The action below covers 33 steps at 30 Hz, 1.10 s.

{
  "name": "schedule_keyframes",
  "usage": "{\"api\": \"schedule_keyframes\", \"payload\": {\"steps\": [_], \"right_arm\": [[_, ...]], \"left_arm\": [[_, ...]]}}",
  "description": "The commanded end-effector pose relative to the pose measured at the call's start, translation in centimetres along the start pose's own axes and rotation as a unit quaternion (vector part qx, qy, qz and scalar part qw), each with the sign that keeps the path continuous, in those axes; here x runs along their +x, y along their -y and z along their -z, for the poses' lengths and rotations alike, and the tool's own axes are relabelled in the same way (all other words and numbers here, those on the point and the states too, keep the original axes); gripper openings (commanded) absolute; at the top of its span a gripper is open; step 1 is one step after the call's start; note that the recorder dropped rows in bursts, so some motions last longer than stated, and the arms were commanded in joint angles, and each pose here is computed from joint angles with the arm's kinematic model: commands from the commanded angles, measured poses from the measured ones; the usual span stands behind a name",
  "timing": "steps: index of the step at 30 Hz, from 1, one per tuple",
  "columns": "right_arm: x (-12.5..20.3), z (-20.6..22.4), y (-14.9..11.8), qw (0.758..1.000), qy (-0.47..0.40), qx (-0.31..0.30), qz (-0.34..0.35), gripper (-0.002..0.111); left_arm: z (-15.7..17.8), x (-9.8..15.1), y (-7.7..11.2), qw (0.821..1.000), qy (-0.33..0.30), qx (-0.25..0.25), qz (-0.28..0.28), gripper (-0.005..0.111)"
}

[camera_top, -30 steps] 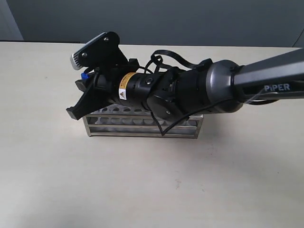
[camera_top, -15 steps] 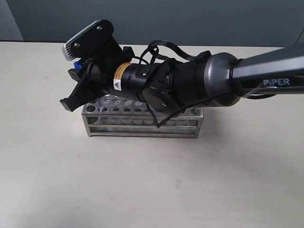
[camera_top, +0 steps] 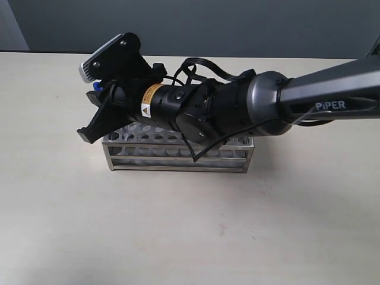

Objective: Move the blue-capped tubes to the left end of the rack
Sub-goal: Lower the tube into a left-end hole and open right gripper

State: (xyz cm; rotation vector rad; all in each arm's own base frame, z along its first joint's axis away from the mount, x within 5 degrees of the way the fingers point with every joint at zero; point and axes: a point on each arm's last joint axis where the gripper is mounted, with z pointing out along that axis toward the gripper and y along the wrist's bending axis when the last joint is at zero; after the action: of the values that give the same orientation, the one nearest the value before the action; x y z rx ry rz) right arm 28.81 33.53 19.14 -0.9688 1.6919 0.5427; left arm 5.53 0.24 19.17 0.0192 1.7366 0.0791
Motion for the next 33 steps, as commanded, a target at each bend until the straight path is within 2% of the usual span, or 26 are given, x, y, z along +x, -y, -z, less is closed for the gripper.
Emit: {"api": "schedule_keyframes", "payload": {"steps": [1,11,15,17,23,30,33], "right_arm": [[1.0,-0.2,0.9,1.0,-0.029,0.011,-0.003,0.0],[1.1,-0.1,1.0,0.999,-0.037,0.013,-0.004,0.0],[1.1,-0.1,1.2,0.999,-0.035,0.022,-0.031,0.001],[1.1,-0.1,1.3,0.998,-0.036,0.024,-0.035,0.005],[1.4,-0.1,1.5,0.998,-0.047,0.027,-0.035,0.03],[1.4,-0.1,1.5,0.998,-0.05,0.027,-0.034,0.031],[0.2,0.6,1.7,0.998,-0.038,0.03,-0.034,0.031]], "left_arm": [[0.0,0.0,0.0,1.0,0.006,0.003,0.001,0.0],[0.0,0.0,0.0,1.0,0.006,0.003,0.001,0.0],[0.0,0.0,0.0,1.0,0.006,0.003,0.001,0.0],[0.0,0.0,0.0,1.0,0.006,0.003,0.001,0.0],[0.0,0.0,0.0,1.0,0.006,0.003,0.001,0.0],[0.0,0.0,0.0,1.0,0.006,0.003,0.001,0.0],[0.0,0.0,0.0,1.0,0.006,0.003,0.001,0.0]]}}
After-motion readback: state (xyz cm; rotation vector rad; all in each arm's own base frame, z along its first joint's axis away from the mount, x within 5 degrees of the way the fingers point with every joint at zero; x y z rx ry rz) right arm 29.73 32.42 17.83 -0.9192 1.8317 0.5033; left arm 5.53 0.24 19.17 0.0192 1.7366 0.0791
